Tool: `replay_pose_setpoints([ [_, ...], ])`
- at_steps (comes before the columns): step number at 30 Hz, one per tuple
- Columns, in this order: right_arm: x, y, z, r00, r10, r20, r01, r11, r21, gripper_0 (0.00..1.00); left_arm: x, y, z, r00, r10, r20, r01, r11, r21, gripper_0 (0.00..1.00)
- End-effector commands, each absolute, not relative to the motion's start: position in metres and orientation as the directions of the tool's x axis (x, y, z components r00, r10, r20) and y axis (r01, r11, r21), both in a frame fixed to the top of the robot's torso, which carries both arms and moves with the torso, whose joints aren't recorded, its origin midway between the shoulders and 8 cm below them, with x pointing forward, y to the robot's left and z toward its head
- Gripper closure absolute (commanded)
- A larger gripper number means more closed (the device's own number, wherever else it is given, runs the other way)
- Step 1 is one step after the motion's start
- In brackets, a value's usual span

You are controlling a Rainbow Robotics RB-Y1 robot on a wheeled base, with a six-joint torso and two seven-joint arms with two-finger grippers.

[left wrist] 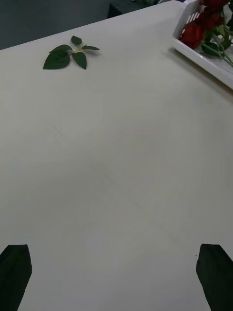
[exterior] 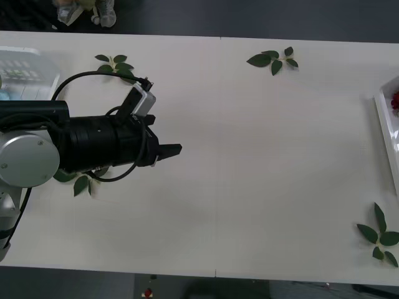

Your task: Put the red flowers into the right box and the blue flowers into the left box

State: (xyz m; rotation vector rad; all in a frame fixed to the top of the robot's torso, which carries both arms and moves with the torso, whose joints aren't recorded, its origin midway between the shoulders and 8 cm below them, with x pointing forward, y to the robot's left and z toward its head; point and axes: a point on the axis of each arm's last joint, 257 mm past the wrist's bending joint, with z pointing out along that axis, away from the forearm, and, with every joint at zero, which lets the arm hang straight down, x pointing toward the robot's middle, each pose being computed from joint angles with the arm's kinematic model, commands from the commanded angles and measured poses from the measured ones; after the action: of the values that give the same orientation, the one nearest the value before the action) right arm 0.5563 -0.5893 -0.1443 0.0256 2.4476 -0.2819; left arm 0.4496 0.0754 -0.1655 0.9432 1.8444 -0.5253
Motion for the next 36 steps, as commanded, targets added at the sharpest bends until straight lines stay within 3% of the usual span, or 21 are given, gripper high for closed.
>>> replay_pose_setpoints([
  [1, 0.558, -0.559, -0.118, -0.747, -0.184, -0.639, -0.032, 0.97, -0.242, 0.13, 0.446, 0.069, -0.153, -0.153, 0.412, -0.898, 0.809, 0.574, 0.125, 0.0],
  [13, 0.526, -0.42, -0.148, -0.647, -0.325, -0.689, -0.291, 0.941, -0.171, 0.13, 0.446, 0.069, -0.153, -0.153, 0.412, -0.898, 0.809, 0.574, 0.125, 0.0],
  [36, 0.506, -0.233, -0.169, -0.492, -0.427, -0.758, -0.557, 0.824, -0.103, 0.12, 0.446, 0.069, -0.153, -0.153, 0.412, -0.898, 0.809, 0.574, 0.125, 0.0],
])
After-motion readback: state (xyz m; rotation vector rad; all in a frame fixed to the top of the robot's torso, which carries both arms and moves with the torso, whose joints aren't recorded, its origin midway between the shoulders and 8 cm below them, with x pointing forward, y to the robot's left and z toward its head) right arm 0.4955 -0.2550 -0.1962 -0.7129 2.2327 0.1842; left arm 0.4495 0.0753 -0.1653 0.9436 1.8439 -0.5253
